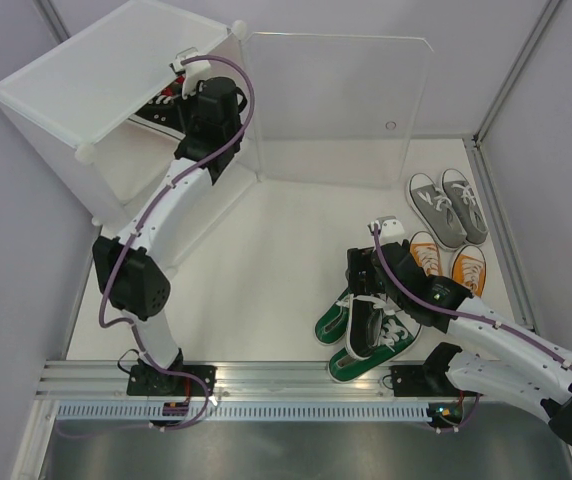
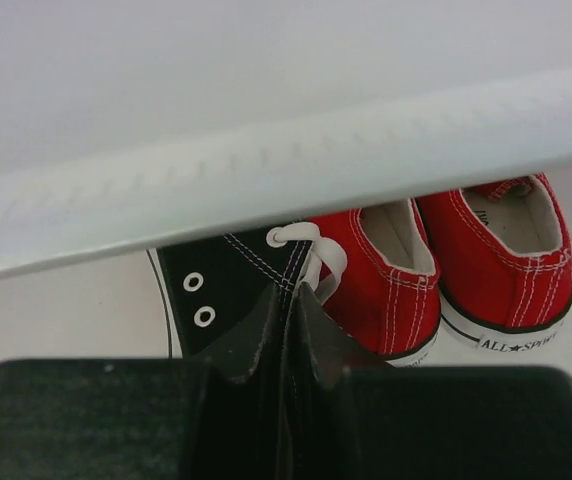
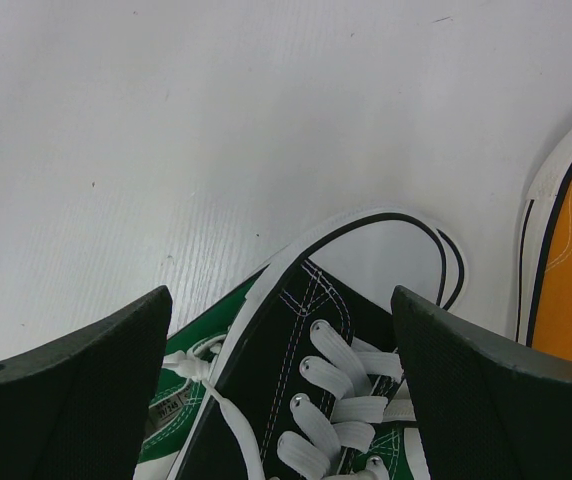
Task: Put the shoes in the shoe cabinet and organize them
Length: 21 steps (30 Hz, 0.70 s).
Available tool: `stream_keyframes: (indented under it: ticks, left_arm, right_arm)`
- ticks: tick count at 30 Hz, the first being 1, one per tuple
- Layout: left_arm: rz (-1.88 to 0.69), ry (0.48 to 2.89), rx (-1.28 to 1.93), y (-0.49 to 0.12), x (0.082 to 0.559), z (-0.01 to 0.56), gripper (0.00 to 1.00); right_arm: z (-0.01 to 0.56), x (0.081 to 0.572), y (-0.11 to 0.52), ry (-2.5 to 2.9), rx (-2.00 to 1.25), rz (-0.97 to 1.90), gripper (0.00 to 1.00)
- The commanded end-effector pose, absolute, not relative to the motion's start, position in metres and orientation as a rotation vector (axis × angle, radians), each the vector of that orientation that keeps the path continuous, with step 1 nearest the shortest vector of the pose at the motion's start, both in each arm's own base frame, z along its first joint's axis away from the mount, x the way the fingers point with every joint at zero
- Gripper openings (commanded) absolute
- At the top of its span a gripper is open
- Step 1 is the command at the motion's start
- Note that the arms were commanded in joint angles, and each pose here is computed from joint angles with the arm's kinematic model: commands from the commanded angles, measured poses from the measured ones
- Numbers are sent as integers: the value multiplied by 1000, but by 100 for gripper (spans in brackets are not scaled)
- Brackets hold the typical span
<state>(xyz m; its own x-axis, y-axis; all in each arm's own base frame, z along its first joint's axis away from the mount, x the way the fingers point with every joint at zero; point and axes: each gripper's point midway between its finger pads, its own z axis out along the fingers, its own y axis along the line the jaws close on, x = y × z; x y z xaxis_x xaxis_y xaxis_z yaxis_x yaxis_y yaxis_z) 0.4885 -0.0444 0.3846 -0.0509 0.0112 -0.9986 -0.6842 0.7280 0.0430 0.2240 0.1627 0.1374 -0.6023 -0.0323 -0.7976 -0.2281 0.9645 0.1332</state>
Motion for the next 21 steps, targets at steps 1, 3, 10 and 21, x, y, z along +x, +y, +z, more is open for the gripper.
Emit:
stream_keyframes:
  ticks: [1, 3, 10, 21]
  left_arm:
    - [539, 1470, -561, -59, 486, 413, 2]
    - [554, 1476, -575, -51, 477, 406, 2]
    - [510, 1475, -642, -24, 463, 384, 2]
    - [431, 1542, -705, -24, 435, 375, 78]
  right_arm:
    - [151, 230, 166, 2154, -164, 299, 94]
    - [151, 230, 166, 2155, -167, 304, 94]
    - [151, 229, 167, 2154, -168, 313, 94]
    - [150, 228, 168, 2162, -179, 318, 94]
